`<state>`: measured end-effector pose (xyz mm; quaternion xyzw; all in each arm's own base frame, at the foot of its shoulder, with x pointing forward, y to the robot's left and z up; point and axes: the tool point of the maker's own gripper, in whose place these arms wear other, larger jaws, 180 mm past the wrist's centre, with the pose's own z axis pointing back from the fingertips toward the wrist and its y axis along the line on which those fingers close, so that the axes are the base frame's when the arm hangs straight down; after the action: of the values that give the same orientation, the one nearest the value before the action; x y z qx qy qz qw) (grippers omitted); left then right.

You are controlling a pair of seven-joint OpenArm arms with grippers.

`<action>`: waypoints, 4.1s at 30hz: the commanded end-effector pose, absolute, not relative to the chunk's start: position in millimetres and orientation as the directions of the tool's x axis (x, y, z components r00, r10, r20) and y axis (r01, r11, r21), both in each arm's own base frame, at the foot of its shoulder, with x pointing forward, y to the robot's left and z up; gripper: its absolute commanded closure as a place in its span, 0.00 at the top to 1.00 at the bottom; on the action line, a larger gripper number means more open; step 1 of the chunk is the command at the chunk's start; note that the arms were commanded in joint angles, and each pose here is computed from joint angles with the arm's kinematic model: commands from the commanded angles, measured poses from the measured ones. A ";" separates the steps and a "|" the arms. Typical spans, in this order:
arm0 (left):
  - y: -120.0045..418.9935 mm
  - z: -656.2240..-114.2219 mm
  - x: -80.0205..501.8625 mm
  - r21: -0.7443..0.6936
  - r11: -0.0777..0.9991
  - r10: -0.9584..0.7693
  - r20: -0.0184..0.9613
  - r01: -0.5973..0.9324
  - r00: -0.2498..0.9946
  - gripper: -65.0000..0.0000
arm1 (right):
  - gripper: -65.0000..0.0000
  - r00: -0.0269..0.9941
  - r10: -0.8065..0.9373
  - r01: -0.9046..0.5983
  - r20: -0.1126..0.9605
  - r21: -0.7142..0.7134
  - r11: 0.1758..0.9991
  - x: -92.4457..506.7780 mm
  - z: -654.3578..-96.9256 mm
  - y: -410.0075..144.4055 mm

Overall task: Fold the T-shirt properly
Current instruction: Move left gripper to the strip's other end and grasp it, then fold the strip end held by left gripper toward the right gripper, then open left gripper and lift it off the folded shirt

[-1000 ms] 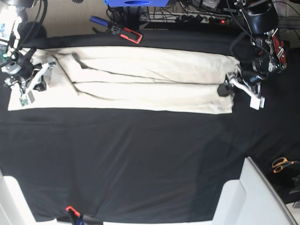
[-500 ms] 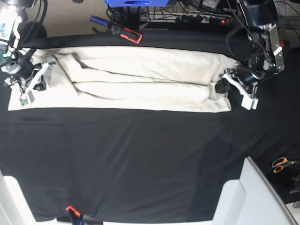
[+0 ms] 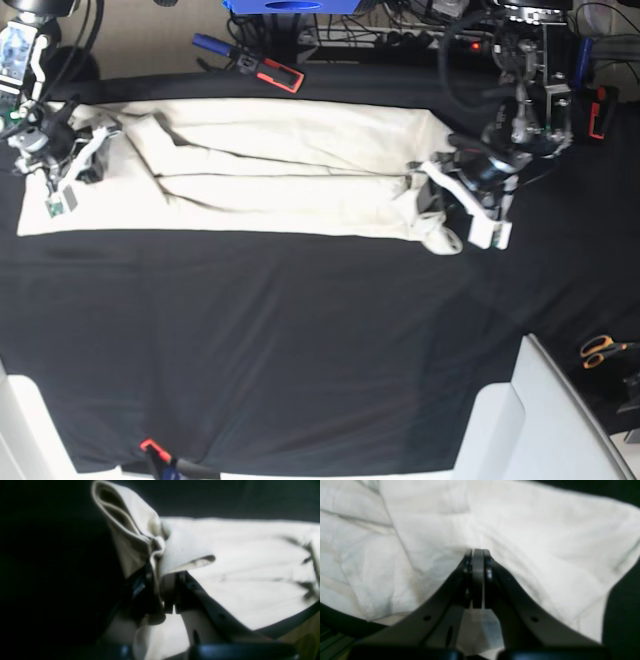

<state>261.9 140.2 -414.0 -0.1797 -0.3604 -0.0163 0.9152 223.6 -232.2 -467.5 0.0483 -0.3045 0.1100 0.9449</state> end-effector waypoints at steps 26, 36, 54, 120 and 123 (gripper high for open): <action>-37.1 -421.6 245.9 -0.530 0.745 0.002 0.609 0.405 0.794 0.00 | 0.00 0.760 0.184 -0.238 0.624 0.002 0.971 235.2 -454.8 -238.6; -60.9 -421.0 250.2 -0.550 0.716 -0.014 0.605 0.430 0.796 0.00 | 0.00 0.753 0.183 -0.236 0.632 0.000 0.972 240.4 -452.2 -239.1; -65.5 -419.3 256.1 -0.555 0.712 -0.008 0.607 0.431 0.795 0.00 | 0.00 0.751 0.184 -0.236 0.634 -0.002 0.972 241.4 -451.4 -239.1; 276.9 -380.4 241.2 -0.081 0.997 0.046 0.708 0.016 0.705 0.00 | 0.00 0.863 -0.074 -0.187 0.500 0.451 0.873 222.5 -387.5 -81.1; 243.2 -389.6 240.2 -0.099 0.987 -0.027 0.683 0.129 0.730 0.00 | 0.00 0.858 -0.104 -0.176 0.503 0.478 0.861 225.8 -383.2 -81.9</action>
<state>234.4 250.7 -399.3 -0.0562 -0.3459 -0.0378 0.9358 216.5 -79.9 -392.8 0.2622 -0.2432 0.0150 0.9337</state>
